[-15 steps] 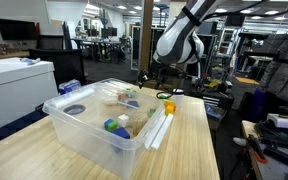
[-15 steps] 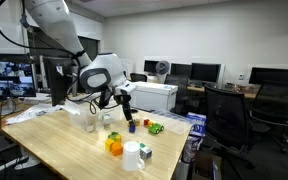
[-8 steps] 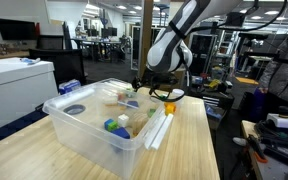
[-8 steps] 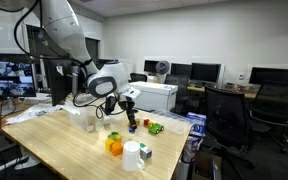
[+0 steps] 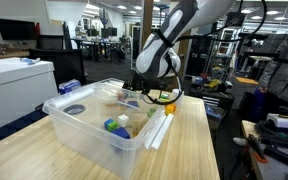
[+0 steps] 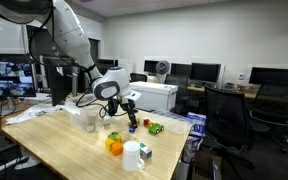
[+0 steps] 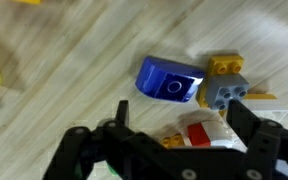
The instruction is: Move the clear storage box a little to the left, pick up the white lego block from the table and put it in the clear storage container, pick up the blue lego block from the table and put it in the clear storage container
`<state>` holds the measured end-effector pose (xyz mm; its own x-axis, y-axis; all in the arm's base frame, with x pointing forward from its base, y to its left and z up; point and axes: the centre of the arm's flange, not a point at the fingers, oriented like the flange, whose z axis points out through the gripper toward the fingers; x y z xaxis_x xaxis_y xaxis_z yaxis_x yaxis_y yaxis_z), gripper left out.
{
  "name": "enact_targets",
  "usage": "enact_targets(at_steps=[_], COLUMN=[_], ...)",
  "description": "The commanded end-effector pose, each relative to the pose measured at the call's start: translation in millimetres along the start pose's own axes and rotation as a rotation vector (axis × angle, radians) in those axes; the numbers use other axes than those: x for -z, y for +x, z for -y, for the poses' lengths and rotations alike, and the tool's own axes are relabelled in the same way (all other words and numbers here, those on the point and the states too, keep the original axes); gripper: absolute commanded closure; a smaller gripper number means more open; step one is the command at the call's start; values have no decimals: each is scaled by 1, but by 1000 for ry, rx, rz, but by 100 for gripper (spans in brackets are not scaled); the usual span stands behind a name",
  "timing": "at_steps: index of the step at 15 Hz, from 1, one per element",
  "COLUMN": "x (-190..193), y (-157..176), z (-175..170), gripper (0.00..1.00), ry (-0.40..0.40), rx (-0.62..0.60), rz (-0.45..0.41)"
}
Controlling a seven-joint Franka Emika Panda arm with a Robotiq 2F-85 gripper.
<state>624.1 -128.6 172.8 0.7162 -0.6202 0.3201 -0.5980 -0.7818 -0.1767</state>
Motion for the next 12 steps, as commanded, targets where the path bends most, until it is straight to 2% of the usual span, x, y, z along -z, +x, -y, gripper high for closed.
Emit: enact_targets(at_steps=[1, 12], x=[-16, -16], y=[0, -14], z=[10, 9], gripper=[0, 0], ry=[-3, 7], rx=[16, 17], rz=[23, 20])
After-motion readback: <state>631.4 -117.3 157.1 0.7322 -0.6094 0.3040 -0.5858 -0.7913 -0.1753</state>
